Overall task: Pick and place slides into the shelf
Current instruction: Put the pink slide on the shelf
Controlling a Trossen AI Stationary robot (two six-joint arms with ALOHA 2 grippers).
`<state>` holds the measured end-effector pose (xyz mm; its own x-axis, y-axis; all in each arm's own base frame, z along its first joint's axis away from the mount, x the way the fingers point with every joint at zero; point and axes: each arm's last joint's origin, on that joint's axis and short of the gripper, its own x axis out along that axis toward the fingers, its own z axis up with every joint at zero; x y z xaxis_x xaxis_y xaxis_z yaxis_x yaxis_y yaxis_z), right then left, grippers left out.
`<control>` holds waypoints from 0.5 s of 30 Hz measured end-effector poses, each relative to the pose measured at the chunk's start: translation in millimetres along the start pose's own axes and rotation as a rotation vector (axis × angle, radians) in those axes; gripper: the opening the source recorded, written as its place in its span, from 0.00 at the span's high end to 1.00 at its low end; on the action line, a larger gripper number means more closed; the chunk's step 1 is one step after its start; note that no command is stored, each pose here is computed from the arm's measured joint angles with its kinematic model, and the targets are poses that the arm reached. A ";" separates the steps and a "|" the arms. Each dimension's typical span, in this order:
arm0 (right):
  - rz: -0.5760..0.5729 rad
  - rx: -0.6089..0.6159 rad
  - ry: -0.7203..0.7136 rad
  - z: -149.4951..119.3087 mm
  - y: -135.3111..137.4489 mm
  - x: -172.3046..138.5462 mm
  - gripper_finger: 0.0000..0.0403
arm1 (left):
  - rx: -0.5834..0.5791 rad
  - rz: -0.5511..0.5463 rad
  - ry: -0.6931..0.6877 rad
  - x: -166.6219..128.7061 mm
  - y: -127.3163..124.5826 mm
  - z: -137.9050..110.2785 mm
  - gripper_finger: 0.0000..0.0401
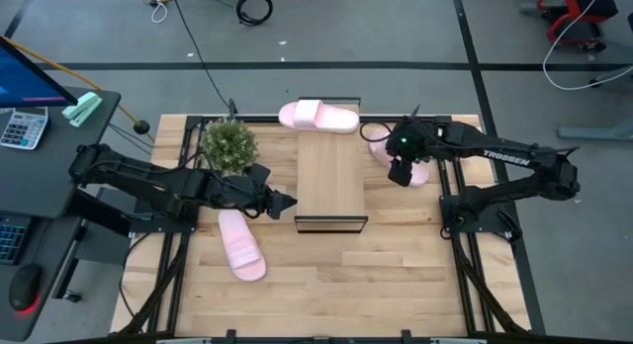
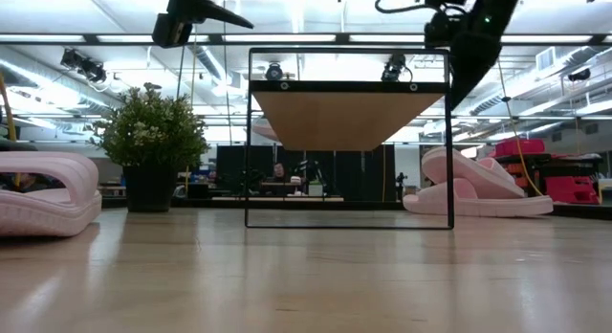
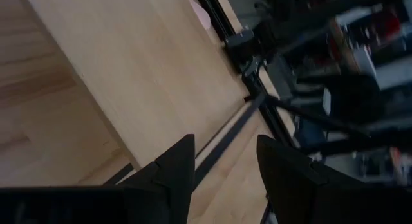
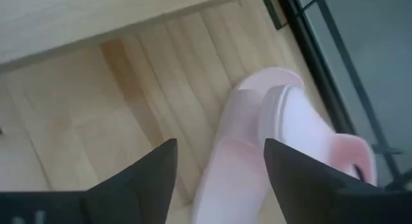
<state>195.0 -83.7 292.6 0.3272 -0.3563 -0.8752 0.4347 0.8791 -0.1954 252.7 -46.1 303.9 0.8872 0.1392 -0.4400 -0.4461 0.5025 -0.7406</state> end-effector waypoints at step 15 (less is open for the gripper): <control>-0.117 -0.077 0.274 23.6 -3.4 53.9 0.25 | 0.234 -0.031 0.072 0.5 1.1 0.0 0.57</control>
<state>231.0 -113.4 256.4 0.0359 -0.3669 -0.9296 0.3876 0.8625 -0.3254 252.6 -45.5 302.9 0.8853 0.0636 -0.4607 -0.3723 0.6906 -0.6200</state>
